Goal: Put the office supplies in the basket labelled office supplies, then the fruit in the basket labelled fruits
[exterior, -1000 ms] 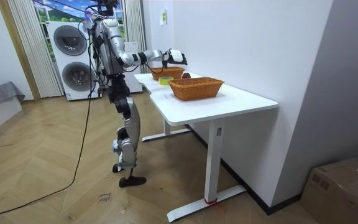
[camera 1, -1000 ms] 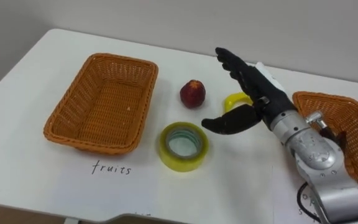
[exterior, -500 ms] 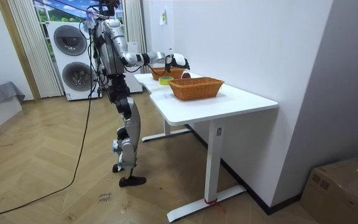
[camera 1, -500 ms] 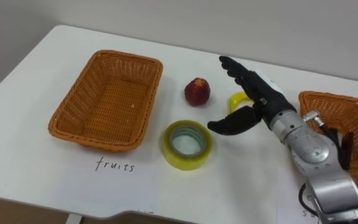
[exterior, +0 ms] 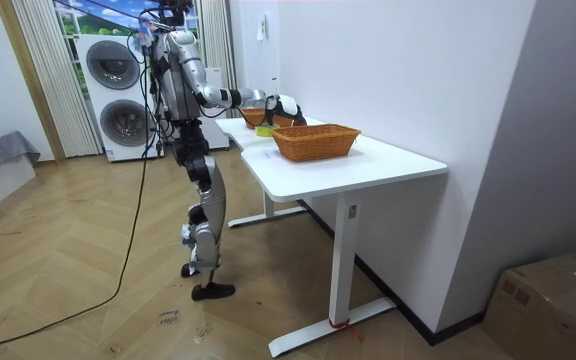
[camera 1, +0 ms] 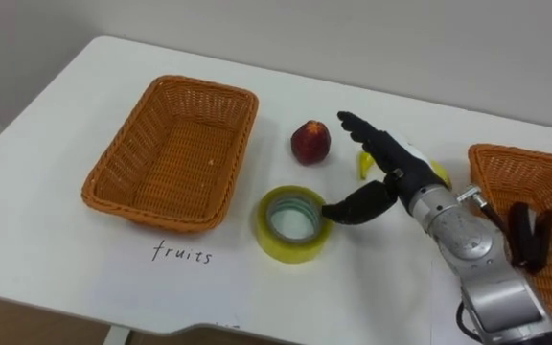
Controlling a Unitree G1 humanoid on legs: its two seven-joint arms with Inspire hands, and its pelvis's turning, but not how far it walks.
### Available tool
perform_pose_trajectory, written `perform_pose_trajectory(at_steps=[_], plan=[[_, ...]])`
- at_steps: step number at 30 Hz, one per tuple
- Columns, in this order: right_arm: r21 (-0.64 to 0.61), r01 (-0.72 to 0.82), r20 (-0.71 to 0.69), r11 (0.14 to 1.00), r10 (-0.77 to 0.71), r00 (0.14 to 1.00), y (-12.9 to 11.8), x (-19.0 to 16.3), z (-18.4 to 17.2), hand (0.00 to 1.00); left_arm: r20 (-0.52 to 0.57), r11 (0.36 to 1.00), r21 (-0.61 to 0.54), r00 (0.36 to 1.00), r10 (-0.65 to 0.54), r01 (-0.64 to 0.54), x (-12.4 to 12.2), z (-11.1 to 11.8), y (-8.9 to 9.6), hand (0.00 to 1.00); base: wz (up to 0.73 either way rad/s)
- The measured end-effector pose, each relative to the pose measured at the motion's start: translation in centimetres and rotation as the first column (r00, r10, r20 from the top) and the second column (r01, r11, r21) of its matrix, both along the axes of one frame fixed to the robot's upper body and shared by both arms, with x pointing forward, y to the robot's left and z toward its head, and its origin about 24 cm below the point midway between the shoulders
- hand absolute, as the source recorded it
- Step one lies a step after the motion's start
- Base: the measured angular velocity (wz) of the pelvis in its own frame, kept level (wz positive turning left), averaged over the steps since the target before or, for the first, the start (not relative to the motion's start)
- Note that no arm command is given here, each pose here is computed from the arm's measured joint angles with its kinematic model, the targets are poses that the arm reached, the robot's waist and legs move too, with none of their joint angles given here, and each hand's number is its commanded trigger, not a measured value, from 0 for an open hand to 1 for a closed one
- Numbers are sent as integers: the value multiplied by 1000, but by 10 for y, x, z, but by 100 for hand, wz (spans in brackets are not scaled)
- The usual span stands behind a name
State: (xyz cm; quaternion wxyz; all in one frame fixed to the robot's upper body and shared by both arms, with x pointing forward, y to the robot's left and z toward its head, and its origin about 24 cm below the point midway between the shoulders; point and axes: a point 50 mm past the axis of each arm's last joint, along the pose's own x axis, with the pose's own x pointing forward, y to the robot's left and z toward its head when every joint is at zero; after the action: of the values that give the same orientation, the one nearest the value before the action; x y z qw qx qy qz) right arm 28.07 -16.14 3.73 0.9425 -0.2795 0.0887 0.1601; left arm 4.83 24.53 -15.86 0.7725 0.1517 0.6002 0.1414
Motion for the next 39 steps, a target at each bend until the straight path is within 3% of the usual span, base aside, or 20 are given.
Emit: perform_pose_trajectory(at_steps=[16, 26, 33, 39], plan=[[-64, -52, 6, 997, 52, 999, 13, 0, -2, 0, 50, 999, -34, 998, -38, 39, 15, 3, -4, 0, 1], [-48, -77, 1, 996, 77, 997, 27, -1, -5, 0, 40, 999, -18, 999, -34, 35, 12, 3, -4, 0, 4], [-153, -88, -43, 984, 82, 996, 27, 8, -9, 0, 14, 999, -24, 1000, -24, 25, 9, 1, -6, 0, 5], [-161, -103, -88, 982, 90, 992, 26, 10, -11, 0, 4, 999, -25, 1000, -19, 19, 8, 1, -7, 0, 5]])
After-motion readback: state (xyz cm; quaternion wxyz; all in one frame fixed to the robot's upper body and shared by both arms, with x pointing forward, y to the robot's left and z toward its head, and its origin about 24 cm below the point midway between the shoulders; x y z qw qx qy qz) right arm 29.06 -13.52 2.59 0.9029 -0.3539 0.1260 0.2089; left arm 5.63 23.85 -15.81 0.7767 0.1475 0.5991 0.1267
